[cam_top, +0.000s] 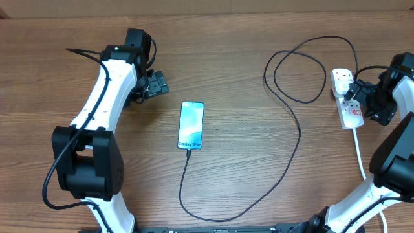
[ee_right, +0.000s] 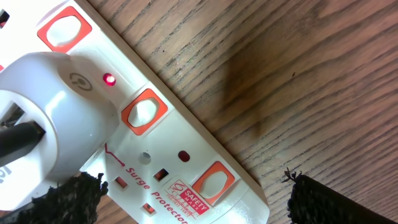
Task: Plug charger to phone and switch on socket
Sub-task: 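Hold the right gripper at the switch while the left arm moves back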
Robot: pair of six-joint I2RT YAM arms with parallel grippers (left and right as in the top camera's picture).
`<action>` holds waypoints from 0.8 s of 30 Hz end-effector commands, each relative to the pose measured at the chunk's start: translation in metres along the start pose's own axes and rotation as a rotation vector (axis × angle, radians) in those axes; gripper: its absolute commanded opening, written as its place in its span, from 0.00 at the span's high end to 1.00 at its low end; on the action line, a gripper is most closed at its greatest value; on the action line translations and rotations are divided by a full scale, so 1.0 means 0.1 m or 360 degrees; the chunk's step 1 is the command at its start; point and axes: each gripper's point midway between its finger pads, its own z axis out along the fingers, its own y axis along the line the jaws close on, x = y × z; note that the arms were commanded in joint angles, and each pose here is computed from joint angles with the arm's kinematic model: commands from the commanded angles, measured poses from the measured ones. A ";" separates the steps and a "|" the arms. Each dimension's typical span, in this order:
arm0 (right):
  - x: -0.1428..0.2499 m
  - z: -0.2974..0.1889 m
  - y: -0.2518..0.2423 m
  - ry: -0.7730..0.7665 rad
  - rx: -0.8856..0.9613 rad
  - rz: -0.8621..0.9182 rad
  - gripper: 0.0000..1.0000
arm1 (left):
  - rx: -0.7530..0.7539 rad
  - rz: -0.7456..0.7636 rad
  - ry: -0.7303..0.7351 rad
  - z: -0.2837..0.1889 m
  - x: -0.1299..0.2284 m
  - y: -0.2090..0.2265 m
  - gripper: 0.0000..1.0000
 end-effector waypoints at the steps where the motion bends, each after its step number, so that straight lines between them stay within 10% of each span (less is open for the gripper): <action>1: -0.10 -0.03 0.07 -0.0046 -0.0039 -0.0016 0.00 | 0.0008 -0.0024 -0.0009 0.00 -0.04 -0.02 0.00; 24: -0.10 -0.03 0.07 -0.0046 -0.0038 -0.0016 0.00 | 0.0095 0.0125 -0.0102 -0.30 0.12 -0.38 0.00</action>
